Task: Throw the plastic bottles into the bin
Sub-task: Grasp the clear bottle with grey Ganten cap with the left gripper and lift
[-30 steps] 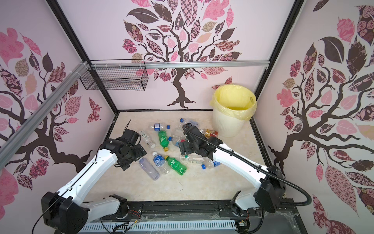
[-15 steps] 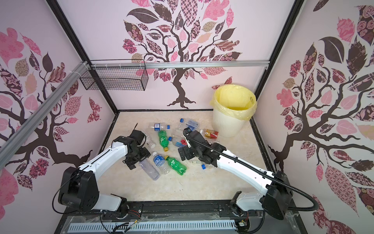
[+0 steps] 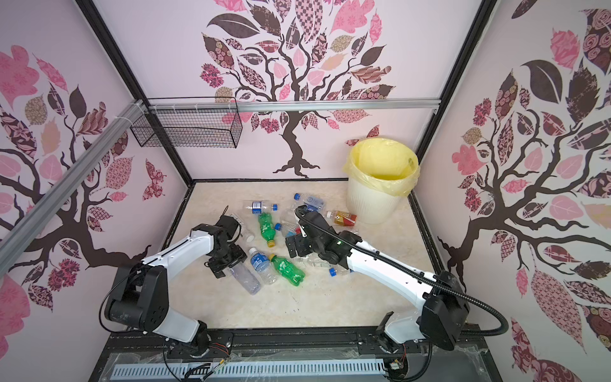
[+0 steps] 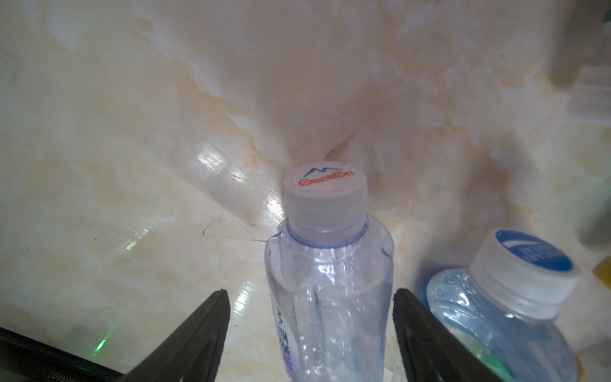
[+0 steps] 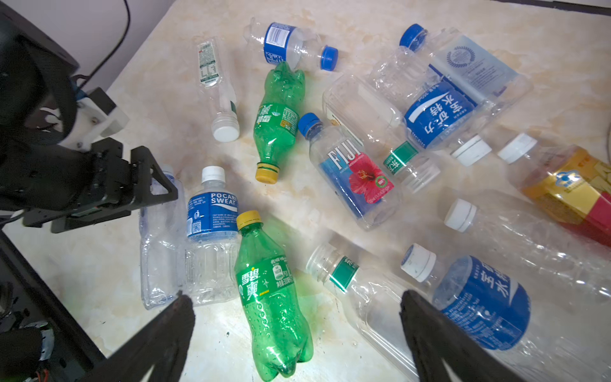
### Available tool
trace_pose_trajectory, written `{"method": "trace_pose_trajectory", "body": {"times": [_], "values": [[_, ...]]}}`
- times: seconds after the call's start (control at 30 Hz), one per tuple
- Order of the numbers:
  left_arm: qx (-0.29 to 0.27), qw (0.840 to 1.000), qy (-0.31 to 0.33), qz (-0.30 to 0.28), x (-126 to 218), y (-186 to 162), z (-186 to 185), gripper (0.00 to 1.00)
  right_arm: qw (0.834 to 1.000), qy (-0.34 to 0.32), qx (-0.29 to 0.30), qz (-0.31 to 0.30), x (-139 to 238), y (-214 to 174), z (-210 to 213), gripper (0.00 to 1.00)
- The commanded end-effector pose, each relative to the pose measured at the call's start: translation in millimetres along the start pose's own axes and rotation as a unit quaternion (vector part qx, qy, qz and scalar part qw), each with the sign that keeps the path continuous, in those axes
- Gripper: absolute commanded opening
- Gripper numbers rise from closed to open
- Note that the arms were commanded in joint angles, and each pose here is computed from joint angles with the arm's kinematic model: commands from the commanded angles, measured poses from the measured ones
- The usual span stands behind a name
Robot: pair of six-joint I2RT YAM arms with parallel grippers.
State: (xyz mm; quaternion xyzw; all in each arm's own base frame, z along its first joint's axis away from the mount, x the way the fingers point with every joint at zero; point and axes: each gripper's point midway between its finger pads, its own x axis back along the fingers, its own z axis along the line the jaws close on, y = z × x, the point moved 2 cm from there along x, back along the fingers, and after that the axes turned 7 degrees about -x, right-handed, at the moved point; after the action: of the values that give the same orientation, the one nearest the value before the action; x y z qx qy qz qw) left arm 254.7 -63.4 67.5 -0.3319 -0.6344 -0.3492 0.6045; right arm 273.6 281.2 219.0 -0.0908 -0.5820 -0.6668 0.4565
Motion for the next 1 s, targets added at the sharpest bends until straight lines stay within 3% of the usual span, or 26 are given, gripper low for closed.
{"method": "trace_pose_trajectory", "body": {"times": [0.0,0.23,0.43,0.7,0.97], "values": [[-0.003,1.0,0.008,0.005,-8,2,3,0.75,1.0,0.021,0.012,-0.014,12,9,10,0.99],[-0.005,1.0,0.024,0.016,-22,6,7,0.55,0.999,-0.012,0.031,-0.012,15,22,6,0.99],[-0.013,1.0,0.022,0.008,-16,12,4,0.45,1.0,-0.008,0.026,-0.006,19,32,13,1.0],[-0.028,0.998,-0.027,-0.057,45,43,-22,0.39,0.999,-0.008,0.022,0.029,19,45,24,1.0],[-0.04,0.982,-0.143,-0.12,118,56,-57,0.39,0.998,0.061,-0.015,0.029,39,59,46,0.99]]}}
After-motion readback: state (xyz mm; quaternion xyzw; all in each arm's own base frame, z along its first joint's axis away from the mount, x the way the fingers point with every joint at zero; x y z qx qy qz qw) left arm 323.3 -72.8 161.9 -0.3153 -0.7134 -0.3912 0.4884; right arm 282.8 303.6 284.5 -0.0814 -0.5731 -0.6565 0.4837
